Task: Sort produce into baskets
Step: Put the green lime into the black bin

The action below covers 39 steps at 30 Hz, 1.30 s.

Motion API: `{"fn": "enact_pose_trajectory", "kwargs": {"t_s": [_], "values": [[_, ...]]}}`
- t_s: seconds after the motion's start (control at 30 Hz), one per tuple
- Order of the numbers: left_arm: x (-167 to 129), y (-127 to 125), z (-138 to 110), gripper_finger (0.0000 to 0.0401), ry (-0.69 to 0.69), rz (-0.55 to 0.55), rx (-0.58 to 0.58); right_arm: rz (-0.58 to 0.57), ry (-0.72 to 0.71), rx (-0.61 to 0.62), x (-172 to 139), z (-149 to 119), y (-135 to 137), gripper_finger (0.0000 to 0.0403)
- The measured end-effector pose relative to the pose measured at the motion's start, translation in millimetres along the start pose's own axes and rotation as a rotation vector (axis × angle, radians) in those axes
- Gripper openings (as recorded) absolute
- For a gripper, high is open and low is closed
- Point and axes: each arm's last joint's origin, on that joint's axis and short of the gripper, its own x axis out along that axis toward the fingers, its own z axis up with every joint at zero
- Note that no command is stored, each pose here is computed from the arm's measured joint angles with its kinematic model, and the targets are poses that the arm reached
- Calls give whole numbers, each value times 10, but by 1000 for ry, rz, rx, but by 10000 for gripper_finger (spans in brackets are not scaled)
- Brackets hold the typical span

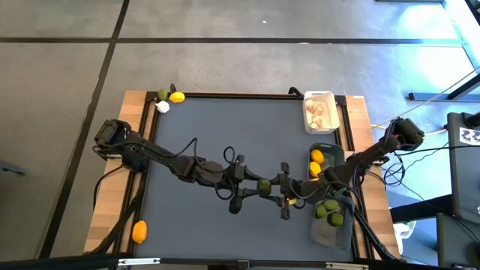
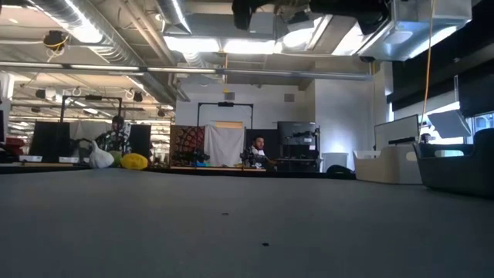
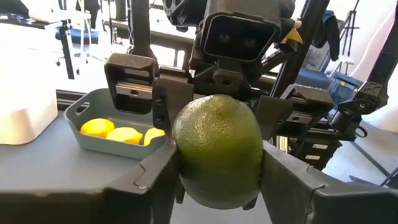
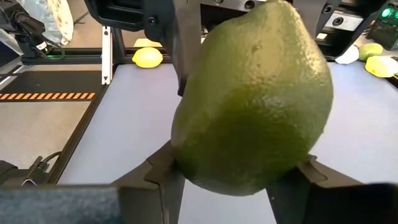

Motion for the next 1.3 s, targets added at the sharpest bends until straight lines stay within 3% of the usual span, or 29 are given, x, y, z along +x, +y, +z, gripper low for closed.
{"fn": "enact_pose_trajectory", "kwargs": {"t_s": [0.27, 0.53, 0.7, 0.87, 1.03, 1.2, 1.3], "values": [[-32, 4, 5, 245, 30, -8, 11, -2, 14, -28, -19, 6, -9, 168], [-201, 36, 26, 250, 169, 24, -28, 26, 118, -72, -275, 5, -16, 177], [-230, 38, -46, 251, 249, 43, -40, 72, 283, -54, -503, 1, 7, 176], [-237, 53, -73, 251, 278, 57, -60, 100, 487, 12, -714, -39, 42, 177], [-237, 53, -71, 251, 276, 57, -61, 183, 668, 157, -916, -75, 178, 178], [-236, 52, -68, 251, 273, 56, -61, 225, 787, 303, -1126, -164, 352, 178], [-237, 52, -68, 251, 273, 56, -61, 252, 812, 319, -1258, -222, 461, 179]]}}
